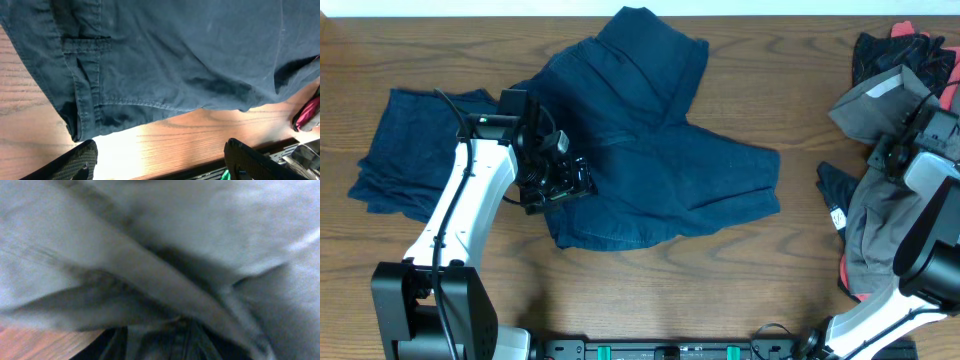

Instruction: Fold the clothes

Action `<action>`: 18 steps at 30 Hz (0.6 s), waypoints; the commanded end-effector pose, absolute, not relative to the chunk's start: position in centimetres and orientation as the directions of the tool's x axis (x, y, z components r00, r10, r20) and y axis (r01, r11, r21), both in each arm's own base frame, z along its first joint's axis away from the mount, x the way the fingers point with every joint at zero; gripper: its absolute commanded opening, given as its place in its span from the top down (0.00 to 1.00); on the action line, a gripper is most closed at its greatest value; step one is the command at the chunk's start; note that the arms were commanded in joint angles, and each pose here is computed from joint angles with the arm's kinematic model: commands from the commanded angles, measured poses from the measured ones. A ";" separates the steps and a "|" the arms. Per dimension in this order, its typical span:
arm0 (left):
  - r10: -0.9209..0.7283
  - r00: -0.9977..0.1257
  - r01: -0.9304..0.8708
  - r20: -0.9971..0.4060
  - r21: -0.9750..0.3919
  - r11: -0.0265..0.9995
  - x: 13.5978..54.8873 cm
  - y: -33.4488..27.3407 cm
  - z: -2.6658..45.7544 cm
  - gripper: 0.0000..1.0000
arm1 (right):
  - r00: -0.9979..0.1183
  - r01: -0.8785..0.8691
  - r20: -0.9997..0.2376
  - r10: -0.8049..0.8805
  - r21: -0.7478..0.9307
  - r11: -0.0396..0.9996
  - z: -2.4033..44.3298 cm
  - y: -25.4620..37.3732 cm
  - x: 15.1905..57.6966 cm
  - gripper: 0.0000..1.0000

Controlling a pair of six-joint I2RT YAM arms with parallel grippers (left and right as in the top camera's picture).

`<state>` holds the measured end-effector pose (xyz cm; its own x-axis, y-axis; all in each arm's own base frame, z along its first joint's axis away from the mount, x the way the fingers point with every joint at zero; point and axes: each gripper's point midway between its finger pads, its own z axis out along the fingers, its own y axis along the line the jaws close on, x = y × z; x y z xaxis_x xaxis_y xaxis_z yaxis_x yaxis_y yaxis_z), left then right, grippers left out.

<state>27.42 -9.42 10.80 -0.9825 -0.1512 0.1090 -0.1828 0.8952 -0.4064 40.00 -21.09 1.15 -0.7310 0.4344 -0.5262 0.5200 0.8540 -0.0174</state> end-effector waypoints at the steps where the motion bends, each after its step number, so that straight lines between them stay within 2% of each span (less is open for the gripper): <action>1: -0.160 -0.979 -0.197 0.125 -0.387 0.901 27.0 -9.2 10.4 0.17 | -0.719 0.301 -0.627 0.300 0.108 0.947 7.8 -16.6 43.6 0.57; 3: -0.162 -0.978 -0.200 0.130 -0.386 0.900 26.9 -9.2 10.3 0.12 | -0.728 0.204 -0.632 0.267 0.172 0.964 9.6 -13.8 43.7 0.53; 8: -0.252 -0.942 -0.317 0.221 -0.350 0.881 25.3 -9.1 9.0 0.09 | -0.796 0.070 -0.566 0.215 0.266 0.961 12.4 -6.8 41.1 0.32; 10: -0.299 -0.914 -0.380 0.274 -0.320 0.868 24.1 -9.0 8.0 0.09 | -0.831 0.078 -0.513 0.216 0.276 0.958 12.6 -5.0 39.5 0.19; 14: -0.382 -0.863 -0.472 0.331 -0.254 0.844 22.4 -8.5 5.8 0.09 | -0.894 0.146 -0.380 0.236 0.249 0.957 11.3 -3.2 36.5 0.04; 18: -0.530 -0.779 -0.588 0.335 -0.097 0.803 20.6 -6.6 3.3 0.09 | -0.922 0.201 -0.289 0.257 0.209 0.957 10.0 -2.8 34.4 0.01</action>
